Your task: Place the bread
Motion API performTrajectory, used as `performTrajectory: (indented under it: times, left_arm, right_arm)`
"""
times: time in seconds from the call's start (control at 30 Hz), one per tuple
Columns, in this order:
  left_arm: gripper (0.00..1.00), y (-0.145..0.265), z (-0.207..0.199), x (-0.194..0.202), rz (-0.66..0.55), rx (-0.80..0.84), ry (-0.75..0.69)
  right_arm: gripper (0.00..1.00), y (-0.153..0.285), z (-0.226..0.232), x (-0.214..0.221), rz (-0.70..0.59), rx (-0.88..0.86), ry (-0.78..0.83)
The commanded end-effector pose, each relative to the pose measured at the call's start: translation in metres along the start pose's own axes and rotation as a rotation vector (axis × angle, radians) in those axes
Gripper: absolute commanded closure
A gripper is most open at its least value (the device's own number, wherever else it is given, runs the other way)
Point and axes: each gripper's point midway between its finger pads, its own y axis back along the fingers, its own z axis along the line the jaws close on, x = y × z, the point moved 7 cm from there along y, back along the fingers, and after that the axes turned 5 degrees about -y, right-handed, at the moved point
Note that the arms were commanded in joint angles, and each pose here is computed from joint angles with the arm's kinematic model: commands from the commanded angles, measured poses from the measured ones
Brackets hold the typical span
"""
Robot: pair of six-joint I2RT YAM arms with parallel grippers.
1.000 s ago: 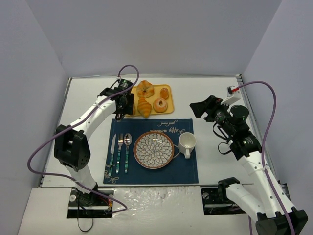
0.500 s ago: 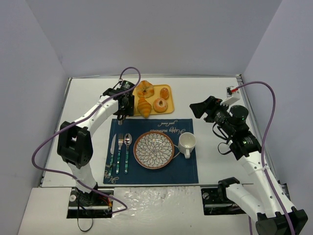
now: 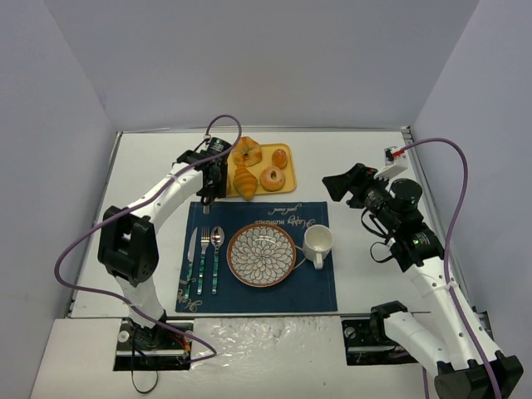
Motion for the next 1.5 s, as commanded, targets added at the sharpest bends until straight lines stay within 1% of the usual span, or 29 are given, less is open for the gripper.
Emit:
performTrajectory:
  times: [0.0, 0.03, 0.1, 0.13, 0.23, 0.37, 0.57, 0.77, 0.9, 0.93, 1.0, 1.13, 1.3, 1.47]
  left_arm:
    - [0.76, 0.025, -0.001, -0.016, -0.071, 0.002, 0.009]
    - [0.82, 0.031, 0.000, -0.018, -0.085, 0.003, 0.011]
    - [0.85, 0.038, 0.002, -0.019, -0.097, -0.002, 0.012]
    - [0.88, 0.044, 0.003, -0.020, -0.106, 0.000, 0.013]
    - [0.94, 0.058, 0.005, -0.023, -0.136, 0.002, 0.015]
    - [0.98, 0.074, 0.008, -0.027, -0.167, 0.004, 0.014]
    - [0.98, 0.096, 0.011, -0.027, -0.205, 0.016, 0.009]
    - [0.98, 0.129, 0.015, -0.012, -0.243, 0.065, -0.013]
    - [0.98, 0.144, 0.017, 0.006, -0.242, 0.113, -0.035]
    - [0.98, 0.144, 0.015, 0.014, -0.224, 0.132, -0.050]
    - [0.98, 0.155, 0.016, 0.023, -0.238, 0.152, -0.060]
    - [0.98, 0.166, 0.013, 0.045, -0.220, 0.195, -0.111]
    - [0.98, 0.174, 0.000, 0.076, -0.193, 0.243, -0.190]
    - [0.98, 0.183, -0.019, 0.101, -0.193, 0.309, -0.246]
  right_arm:
    - [0.00, 0.001, 0.007, -0.007, -0.029, -0.031, 0.022]
    - [0.00, 0.000, 0.007, -0.007, -0.029, -0.029, 0.020]
    - [0.00, 0.001, 0.007, -0.006, -0.027, -0.028, 0.021]
    - [0.00, 0.001, 0.006, -0.006, -0.028, -0.027, 0.021]
    - [0.00, 0.000, 0.005, -0.005, -0.028, -0.023, 0.020]
    - [0.00, 0.000, 0.005, -0.005, -0.028, -0.020, 0.022]
    - [0.00, -0.001, 0.004, -0.006, -0.030, -0.015, 0.024]
    - [0.00, -0.004, 0.003, -0.007, -0.028, -0.005, 0.029]
    - [0.00, -0.006, 0.002, -0.009, -0.032, 0.003, 0.034]
    - [0.00, -0.007, 0.003, -0.009, -0.033, 0.004, 0.036]
    - [0.00, -0.008, 0.002, -0.010, -0.032, 0.010, 0.038]
    - [0.00, -0.010, 0.001, -0.011, -0.035, 0.016, 0.041]
    - [0.00, -0.010, 0.001, -0.013, -0.043, 0.030, 0.046]
    - [0.00, -0.011, -0.001, -0.013, -0.043, 0.041, 0.044]
